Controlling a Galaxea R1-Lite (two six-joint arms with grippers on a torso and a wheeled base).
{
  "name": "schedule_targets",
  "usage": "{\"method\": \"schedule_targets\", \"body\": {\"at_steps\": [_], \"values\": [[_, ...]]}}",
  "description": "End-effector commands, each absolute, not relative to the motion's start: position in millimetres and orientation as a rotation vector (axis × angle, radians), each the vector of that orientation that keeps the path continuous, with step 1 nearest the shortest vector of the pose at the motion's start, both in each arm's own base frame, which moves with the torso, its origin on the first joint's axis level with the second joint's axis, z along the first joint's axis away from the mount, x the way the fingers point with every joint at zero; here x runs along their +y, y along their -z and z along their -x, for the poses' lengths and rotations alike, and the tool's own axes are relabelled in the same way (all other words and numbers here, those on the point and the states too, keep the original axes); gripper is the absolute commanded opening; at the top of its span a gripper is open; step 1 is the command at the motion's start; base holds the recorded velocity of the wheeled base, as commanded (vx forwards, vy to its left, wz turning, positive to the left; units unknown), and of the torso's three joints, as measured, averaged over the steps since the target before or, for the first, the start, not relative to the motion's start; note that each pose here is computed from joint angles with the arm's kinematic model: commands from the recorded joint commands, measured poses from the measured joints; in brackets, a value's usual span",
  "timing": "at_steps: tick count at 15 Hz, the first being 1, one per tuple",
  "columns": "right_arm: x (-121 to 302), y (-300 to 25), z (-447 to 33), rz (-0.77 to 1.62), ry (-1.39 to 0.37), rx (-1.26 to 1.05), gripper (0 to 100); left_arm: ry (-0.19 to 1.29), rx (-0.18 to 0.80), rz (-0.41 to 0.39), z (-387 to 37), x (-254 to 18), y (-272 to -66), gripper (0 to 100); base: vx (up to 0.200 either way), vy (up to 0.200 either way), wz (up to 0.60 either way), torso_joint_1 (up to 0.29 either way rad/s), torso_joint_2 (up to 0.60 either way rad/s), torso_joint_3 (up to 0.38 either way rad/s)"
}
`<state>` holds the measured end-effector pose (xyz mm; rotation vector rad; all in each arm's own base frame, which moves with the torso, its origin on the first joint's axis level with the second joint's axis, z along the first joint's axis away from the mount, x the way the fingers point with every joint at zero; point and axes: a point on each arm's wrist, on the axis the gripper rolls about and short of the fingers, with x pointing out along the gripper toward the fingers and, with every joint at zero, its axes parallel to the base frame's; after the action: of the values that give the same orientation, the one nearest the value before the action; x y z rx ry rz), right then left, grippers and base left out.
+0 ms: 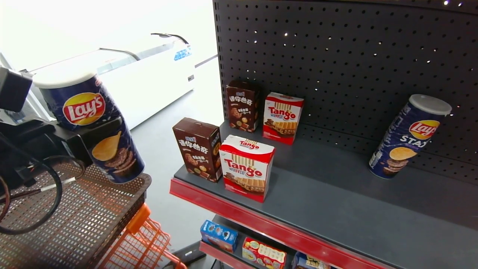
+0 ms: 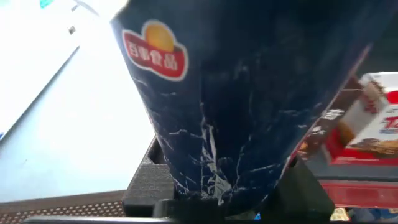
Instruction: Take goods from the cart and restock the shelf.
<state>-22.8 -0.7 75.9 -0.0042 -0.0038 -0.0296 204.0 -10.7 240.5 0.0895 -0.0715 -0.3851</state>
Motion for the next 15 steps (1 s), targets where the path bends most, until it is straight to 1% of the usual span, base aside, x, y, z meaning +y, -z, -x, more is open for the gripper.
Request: {"method": "schedule_targets", "body": {"at_steps": [1, 3, 6, 7, 10, 12, 13, 15], "values": [[-1, -76, 23, 0.005, 0.029, -0.003, 100, 0.436, -0.111, -0.093, -195, -21, -248, 0, 0.000, 0.000, 0.00, 0.000, 0.00, 0.000], [-1, -76, 23, 0.005, 0.029, -0.003, 100, 0.518, -0.108, -0.081, -190, -36, -247, 0, 0.000, 0.000, 0.00, 0.000, 0.00, 0.000], [-1, -76, 23, 0.005, 0.029, -0.003, 100, 0.567, -0.071, -0.061, -183, -45, -244, 0, 0.000, 0.000, 0.00, 0.000, 0.00, 0.000], [-1, -76, 23, 0.005, 0.029, -0.003, 100, 0.580, -0.065, -0.067, -183, -46, -242, 0, 0.000, 0.000, 0.00, 0.000, 0.00, 0.000], [-1, -76, 23, 0.005, 0.029, -0.003, 100, 0.581, -0.101, -0.065, -177, -45, -251, 0, 0.000, 0.000, 0.00, 0.000, 0.00, 0.000], [-1, -76, 23, 0.005, 0.029, -0.003, 100, 0.581, -0.108, -0.062, -175, -44, -252, 0, 0.000, 0.000, 0.00, 0.000, 0.00, 0.000], [-1, -76, 23, 0.005, 0.029, -0.003, 100, 0.611, -0.101, -0.059, -174, -44, -251, 0, 0.000, 0.000, 0.00, 0.000, 0.00, 0.000], [-1, -76, 23, 0.005, 0.029, -0.003, 100, 0.629, -0.113, -0.061, -173, -45, -253, 0, 0.000, 0.000, 0.00, 0.000, 0.00, 0.000]]}}
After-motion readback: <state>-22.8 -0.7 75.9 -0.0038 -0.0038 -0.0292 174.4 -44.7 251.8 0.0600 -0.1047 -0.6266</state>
